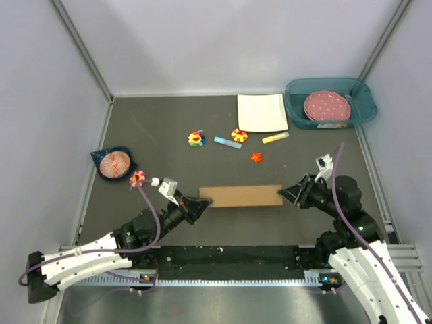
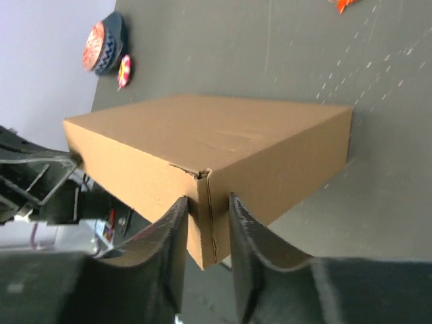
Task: Fold the paper box
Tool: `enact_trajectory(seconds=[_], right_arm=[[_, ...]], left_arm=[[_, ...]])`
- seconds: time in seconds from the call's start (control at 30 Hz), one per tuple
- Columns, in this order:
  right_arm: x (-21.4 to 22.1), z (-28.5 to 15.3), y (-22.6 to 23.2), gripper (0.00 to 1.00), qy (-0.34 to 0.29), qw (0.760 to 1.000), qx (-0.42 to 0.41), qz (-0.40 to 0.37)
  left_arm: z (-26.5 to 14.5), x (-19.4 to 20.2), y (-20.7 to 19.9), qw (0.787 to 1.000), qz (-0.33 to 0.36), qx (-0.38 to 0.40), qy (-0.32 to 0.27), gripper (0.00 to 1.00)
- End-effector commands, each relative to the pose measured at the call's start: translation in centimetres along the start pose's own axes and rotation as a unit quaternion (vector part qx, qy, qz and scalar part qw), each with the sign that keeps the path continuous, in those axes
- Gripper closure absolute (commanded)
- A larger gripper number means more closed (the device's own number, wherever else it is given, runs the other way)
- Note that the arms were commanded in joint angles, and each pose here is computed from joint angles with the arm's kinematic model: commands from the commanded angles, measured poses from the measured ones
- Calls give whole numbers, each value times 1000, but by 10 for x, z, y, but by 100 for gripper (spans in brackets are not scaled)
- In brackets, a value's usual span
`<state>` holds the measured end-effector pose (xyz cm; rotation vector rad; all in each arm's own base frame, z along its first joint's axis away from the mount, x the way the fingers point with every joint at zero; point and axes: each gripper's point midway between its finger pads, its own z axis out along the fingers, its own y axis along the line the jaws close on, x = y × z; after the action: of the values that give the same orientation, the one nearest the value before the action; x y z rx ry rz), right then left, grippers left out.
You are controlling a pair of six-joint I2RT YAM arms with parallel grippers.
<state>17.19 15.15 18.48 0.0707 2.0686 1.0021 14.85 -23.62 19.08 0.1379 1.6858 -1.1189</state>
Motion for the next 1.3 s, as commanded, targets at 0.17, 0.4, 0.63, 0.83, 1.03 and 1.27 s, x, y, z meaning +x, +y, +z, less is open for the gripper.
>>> enact_trajectory(seconds=[0.17,0.4,0.63,0.83,1.03,1.27], right_arm=[[21,-33,21,36,18,998,-25,51],[12,-20,8,29,24,998,24,60],[61,15,-34,28,133,980,86,124],[77,37,-42,27,170,972,85,137],[75,63,-55,28,164,973,93,134],[43,105,-65,38,120,979,100,128]], left_arm=[[-33,26,12,998,55,17,35,72],[-34,-24,8,998,24,-2,-62,33],[-27,28,73,983,33,-178,29,27],[-20,58,97,967,43,-242,74,22],[0,73,97,973,20,-210,95,31],[15,51,107,982,-27,-182,44,52]])
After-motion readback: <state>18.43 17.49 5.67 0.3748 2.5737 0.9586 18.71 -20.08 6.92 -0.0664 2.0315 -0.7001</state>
